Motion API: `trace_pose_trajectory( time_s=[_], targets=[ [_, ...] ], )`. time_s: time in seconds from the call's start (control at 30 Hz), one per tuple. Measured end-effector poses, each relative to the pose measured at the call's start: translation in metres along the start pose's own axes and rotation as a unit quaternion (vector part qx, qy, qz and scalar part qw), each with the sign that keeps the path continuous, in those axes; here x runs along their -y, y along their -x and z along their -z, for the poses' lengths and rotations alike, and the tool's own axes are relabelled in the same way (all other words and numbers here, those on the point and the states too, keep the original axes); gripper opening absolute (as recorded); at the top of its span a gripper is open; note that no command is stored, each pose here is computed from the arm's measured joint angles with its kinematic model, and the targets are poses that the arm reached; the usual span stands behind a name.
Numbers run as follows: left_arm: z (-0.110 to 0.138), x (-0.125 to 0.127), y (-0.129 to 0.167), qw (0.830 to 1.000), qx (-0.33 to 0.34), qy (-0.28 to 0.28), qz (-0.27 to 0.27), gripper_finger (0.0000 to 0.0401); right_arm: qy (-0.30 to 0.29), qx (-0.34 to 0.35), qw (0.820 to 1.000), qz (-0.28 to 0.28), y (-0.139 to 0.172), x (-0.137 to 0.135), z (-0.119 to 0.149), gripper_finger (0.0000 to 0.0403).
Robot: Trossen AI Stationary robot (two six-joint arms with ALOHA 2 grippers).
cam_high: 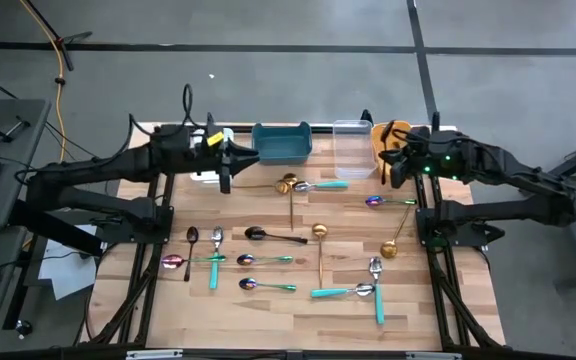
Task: Sort silverware by color (type)
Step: Put the black spoon into the yellow bin
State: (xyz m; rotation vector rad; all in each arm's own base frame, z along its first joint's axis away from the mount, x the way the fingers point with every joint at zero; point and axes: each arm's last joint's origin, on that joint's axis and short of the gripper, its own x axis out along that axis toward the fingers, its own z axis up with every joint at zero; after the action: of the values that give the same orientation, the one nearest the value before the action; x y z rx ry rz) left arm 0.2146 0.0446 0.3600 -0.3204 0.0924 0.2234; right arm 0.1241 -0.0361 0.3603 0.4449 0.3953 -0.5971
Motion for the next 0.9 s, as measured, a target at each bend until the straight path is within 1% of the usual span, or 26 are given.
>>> trace_pose_trajectory(
  time_s=[0.1,0.2,0.27,0.43,0.53,0.63,0.7,0.8,0.9],
  targets=[
    [0.016,-0.004,-0.001,1.000,0.012,0.027,0.004,0.0076,-0.010,-0.001,1.000,0.011,0.004,0.003,0.002,0.0007],
    [0.027,-0.009,0.002,0.999,0.033,0.041,0.010,0.0071,-0.010,-0.006,1.000,0.014,0.004,0.004,0.003,0.0007],
    [0.028,-0.010,0.008,0.998,0.048,0.041,0.016,0.0068,-0.015,-0.009,1.000,0.017,0.003,0.003,0.003,0.0007],
    [0.019,-0.012,0.022,0.996,0.074,0.039,0.019,0.0060,-0.023,-0.014,0.999,0.040,-0.004,0.002,0.003,0.0007],
    [0.015,-0.013,0.028,0.996,0.089,0.016,0.017,0.0060,-0.020,-0.012,0.997,0.069,-0.014,0.002,0.000,0.0007],
    [0.012,-0.012,0.032,0.995,0.098,-0.012,0.016,0.0060,-0.013,-0.020,0.994,0.105,-0.025,0.005,-0.009,0.0007],
    [0.011,-0.012,0.035,0.994,0.103,-0.016,0.017,0.0060,-0.003,-0.036,0.990,0.136,-0.033,0.010,-0.016,0.0007],
    [0.009,-0.011,0.039,0.994,0.109,-0.016,0.019,0.0060,0.013,-0.071,0.979,0.191,-0.047,0.023,-0.025,0.0007],
    [0.009,-0.011,0.040,0.993,0.112,-0.016,0.020,0.0060,0.020,-0.116,0.961,0.251,-0.064,0.044,-0.026,0.0007]
  ],
)
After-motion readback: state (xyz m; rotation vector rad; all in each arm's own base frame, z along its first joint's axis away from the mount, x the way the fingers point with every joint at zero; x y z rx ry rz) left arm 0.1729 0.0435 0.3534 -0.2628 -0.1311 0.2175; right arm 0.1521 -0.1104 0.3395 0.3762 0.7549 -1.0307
